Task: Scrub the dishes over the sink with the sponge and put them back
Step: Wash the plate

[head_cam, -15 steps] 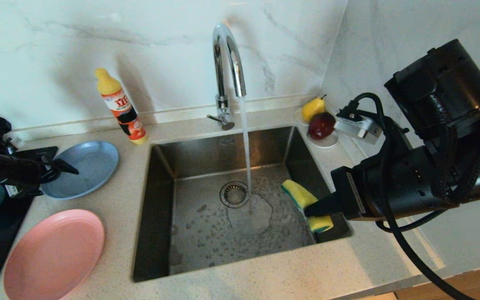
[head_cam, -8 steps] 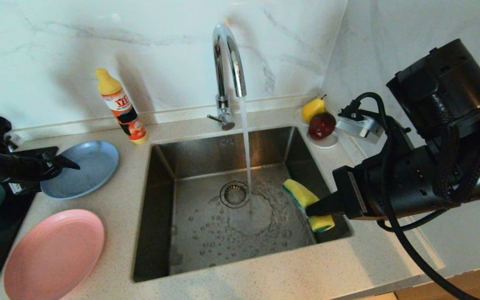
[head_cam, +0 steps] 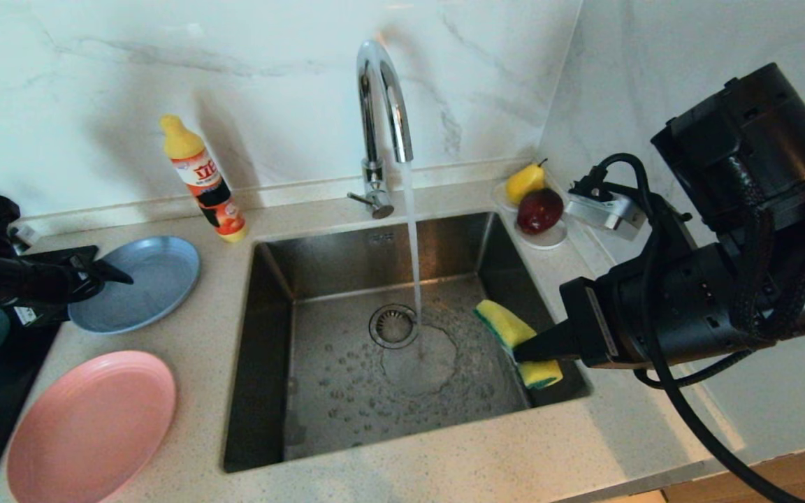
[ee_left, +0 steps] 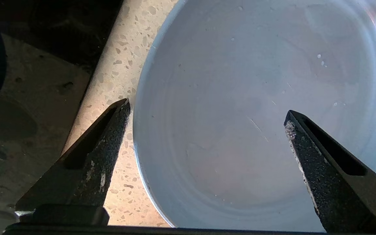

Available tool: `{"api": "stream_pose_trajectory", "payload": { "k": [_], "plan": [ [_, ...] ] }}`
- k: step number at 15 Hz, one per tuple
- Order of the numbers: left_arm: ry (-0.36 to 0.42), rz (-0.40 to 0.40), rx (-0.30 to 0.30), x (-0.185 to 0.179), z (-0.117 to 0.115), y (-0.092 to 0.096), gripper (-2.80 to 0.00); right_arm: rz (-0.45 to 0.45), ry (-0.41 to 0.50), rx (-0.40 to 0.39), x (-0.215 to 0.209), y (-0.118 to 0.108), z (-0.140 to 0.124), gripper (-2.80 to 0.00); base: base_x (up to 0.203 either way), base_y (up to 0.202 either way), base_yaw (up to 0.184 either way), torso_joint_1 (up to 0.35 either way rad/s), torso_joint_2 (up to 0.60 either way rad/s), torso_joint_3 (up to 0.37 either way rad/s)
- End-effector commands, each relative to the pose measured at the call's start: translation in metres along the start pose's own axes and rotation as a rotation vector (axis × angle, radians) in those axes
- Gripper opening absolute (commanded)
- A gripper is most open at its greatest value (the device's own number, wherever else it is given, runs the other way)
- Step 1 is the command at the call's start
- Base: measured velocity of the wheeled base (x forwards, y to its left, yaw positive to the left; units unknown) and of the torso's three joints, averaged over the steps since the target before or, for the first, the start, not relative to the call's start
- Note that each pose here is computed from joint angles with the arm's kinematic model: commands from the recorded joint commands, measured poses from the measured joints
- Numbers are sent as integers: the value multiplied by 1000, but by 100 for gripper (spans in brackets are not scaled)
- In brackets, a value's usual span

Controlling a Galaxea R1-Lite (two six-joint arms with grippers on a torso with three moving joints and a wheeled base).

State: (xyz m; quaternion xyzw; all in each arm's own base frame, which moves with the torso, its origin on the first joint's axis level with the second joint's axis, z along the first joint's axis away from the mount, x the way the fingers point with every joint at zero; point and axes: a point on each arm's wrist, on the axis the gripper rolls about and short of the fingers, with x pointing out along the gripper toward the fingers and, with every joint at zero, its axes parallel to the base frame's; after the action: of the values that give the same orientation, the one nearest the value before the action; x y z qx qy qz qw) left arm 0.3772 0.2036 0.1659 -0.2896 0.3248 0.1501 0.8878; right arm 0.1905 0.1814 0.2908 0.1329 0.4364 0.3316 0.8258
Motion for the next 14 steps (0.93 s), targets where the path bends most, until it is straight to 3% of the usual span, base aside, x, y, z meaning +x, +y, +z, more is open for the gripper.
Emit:
{"api": "stream_pose_trajectory", "payload": {
  "k": [1, 2, 3, 14],
  "plan": [
    [5, 6, -5, 2, -1, 1, 0, -1, 4, 5, 0, 0, 0, -280, 0, 0, 0, 0, 0, 0],
    [5, 6, -5, 2, -1, 1, 0, 0, 2, 5, 0, 0, 0, -280, 0, 0, 0, 0, 0, 0],
    [8, 6, -6, 2, -1, 1, -280, 2, -1, 4, -2, 0, 0, -280, 0, 0, 0, 0, 0, 0],
    [-9, 37, -6, 4, 2, 2, -280, -1, -9, 11, -5, -2, 0, -280, 0, 0, 0, 0, 0, 0]
  ]
}}
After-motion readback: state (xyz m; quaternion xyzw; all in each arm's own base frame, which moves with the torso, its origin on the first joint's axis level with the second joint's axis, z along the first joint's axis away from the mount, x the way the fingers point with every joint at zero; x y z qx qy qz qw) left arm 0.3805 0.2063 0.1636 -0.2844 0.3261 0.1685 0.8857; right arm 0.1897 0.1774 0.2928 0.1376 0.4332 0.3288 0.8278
